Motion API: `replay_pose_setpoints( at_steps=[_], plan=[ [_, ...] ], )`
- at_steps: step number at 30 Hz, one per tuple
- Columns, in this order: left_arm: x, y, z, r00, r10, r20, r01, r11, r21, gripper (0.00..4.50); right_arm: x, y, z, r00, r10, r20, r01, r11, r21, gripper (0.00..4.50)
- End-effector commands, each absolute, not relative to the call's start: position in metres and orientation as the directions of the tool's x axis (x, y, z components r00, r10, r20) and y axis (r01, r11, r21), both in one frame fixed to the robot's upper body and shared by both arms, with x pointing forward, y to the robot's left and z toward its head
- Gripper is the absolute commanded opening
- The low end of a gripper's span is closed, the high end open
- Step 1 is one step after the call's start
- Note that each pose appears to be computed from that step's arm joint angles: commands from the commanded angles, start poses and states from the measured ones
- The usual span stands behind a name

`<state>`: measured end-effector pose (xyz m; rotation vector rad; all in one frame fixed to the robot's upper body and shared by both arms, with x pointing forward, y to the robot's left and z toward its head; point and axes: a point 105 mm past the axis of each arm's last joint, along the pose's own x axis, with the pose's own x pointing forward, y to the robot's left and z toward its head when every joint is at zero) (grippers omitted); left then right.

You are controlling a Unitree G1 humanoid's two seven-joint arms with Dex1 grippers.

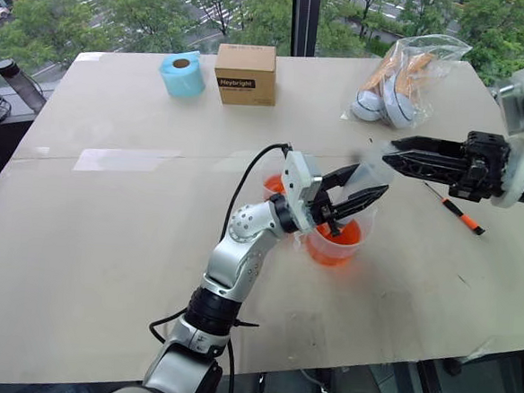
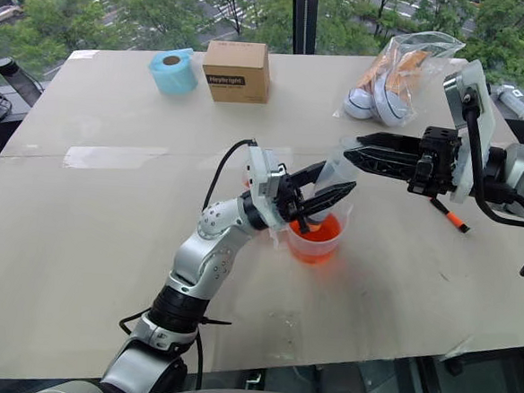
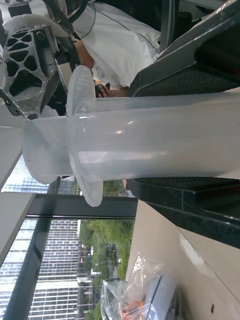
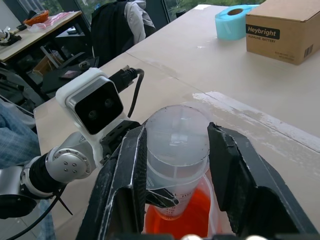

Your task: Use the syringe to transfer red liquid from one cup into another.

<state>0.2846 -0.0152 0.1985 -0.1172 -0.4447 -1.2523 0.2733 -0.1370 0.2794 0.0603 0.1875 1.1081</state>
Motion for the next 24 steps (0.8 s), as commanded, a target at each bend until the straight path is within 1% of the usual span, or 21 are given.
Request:
replay_pose_setpoints(
  at_steps=[1, 8, 11, 13, 15, 16, 17, 18, 19, 20, 23, 24],
  plan=[
    [0.274, -0.019, 0.194, 0.183, -0.906, 0.382, 0.951, 0.262, 0.165, 1.41, 0.288, -0.171, 0.317, 0.601, 0.799, 0.020, -0.798, 0.599, 0.066, 1.33],
    [0.274, -0.019, 0.194, 0.180, -0.907, 0.380, 0.953, 0.257, 0.163, 1.41, 0.288, -0.172, 0.315, 0.600, 0.800, 0.018, -0.799, 0.597, 0.071, 1.33],
    [0.274, -0.019, 0.194, 0.178, -0.908, 0.380, 0.953, 0.255, 0.163, 1.41, 0.285, -0.170, 0.313, 0.582, 0.813, 0.011, -0.812, 0.580, 0.068, 1.33],
    [0.274, -0.020, 0.194, 0.177, -0.908, 0.380, 0.953, 0.254, 0.162, 1.41, 0.287, -0.171, 0.313, 0.599, 0.800, 0.017, -0.800, 0.597, 0.059, 1.33],
    [0.274, -0.020, 0.194, 0.177, -0.907, 0.381, 0.954, 0.254, 0.161, 1.41, 0.288, -0.172, 0.314, 0.603, 0.798, 0.023, -0.797, 0.601, 0.056, 2.34],
    [0.275, -0.020, 0.194, 0.177, -0.907, 0.381, 0.954, 0.254, 0.161, 1.41, 0.288, -0.172, 0.315, 0.597, 0.802, 0.027, -0.802, 0.595, 0.056, 2.66],
    [0.275, -0.020, 0.194, 0.177, -0.907, 0.382, 0.954, 0.254, 0.161, 1.41, 0.287, -0.171, 0.315, 0.592, 0.805, 0.032, -0.805, 0.590, 0.055, 3.19],
    [0.275, -0.020, 0.194, 0.178, -0.906, 0.384, 0.953, 0.256, 0.161, 1.41, 0.286, -0.171, 0.316, 0.586, 0.809, 0.035, -0.810, 0.584, 0.053, 3.49],
    [0.276, -0.020, 0.194, 0.181, -0.904, 0.387, 0.952, 0.259, 0.161, 1.41, 0.285, -0.170, 0.316, 0.582, 0.812, 0.037, -0.813, 0.580, 0.051, 4.17],
    [0.277, -0.019, 0.197, 0.190, -0.897, 0.399, 0.949, 0.271, 0.158, 1.41, 0.285, -0.170, 0.316, 0.578, 0.815, 0.040, -0.816, 0.576, 0.049, 4.49],
    [0.280, -0.016, 0.205, 0.204, -0.876, 0.437, 0.943, 0.295, 0.152, 1.41, 0.283, -0.171, 0.319, 0.577, 0.814, 0.059, -0.817, 0.576, 0.043, 4.49],
    [0.280, -0.015, 0.210, 0.207, -0.868, 0.452, 0.941, 0.303, 0.152, 1.41, 0.280, -0.172, 0.324, 0.560, 0.824, 0.081, -0.828, 0.558, 0.049, 4.49]
  ],
)
